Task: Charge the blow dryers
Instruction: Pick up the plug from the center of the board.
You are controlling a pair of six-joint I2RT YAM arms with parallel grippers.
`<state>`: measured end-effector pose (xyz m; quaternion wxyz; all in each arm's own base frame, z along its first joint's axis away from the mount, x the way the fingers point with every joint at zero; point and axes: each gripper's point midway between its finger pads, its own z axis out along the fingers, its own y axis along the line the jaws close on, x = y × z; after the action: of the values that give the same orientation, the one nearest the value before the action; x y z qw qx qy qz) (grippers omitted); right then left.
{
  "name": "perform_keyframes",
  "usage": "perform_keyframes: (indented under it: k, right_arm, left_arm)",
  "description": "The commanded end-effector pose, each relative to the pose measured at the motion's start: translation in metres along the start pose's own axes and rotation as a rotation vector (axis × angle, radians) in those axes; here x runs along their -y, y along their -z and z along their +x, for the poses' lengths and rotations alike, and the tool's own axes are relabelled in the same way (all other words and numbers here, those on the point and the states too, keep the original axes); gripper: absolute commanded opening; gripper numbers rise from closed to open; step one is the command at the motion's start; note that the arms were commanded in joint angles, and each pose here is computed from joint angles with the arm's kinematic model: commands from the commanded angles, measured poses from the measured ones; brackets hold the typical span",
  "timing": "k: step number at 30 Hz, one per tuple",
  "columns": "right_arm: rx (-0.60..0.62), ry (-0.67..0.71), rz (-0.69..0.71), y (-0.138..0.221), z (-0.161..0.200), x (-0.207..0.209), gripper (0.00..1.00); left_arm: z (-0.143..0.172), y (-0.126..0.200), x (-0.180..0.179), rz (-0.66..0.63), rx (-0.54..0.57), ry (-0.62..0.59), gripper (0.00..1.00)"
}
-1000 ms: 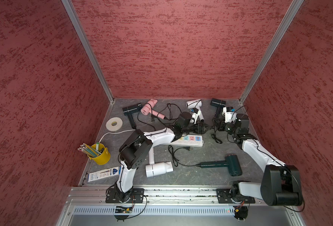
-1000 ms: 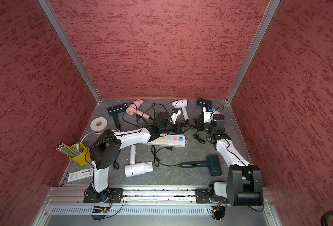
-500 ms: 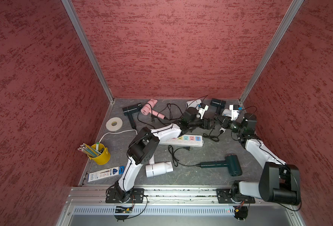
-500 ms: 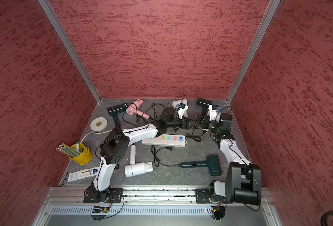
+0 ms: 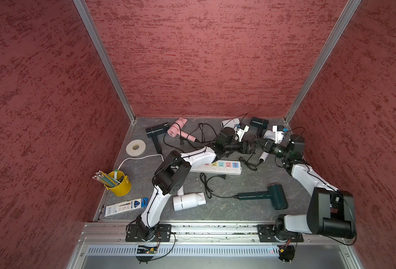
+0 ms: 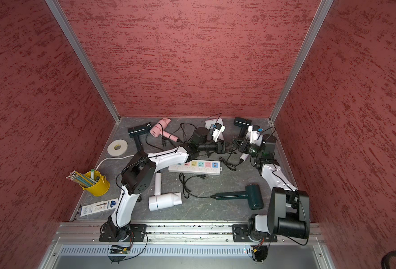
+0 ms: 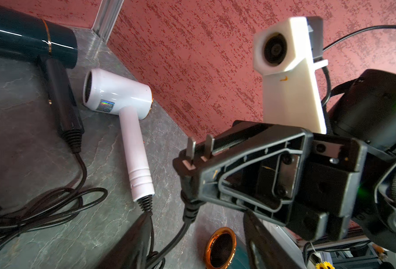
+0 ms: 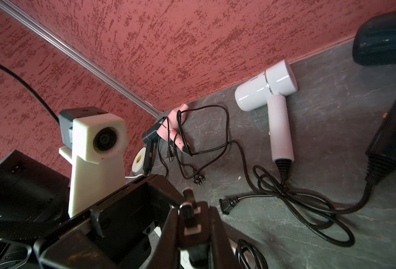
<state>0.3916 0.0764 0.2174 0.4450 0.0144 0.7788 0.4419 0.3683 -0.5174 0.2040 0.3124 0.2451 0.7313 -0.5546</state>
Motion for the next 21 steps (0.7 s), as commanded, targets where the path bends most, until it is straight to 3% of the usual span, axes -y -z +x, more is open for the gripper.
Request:
perform_keyframes:
  k: [1, 9, 21]
  right_arm:
    - [-0.092, 0.029, -0.18, -0.002, 0.008, -0.043, 0.0]
    - [-0.104, 0.03, -0.192, 0.0, 0.01, -0.048, 0.0]
    - [-0.098, 0.046, -0.171, 0.005, 0.007, -0.053, 0.0]
  left_arm:
    - [0.012, -0.015, -0.011, -0.013, -0.012, 0.024, 0.56]
    - [0.018, -0.021, -0.02, -0.032, -0.019, 0.044, 0.52]
    - [0.035, -0.02, -0.029, -0.054, -0.049, 0.052, 0.58]
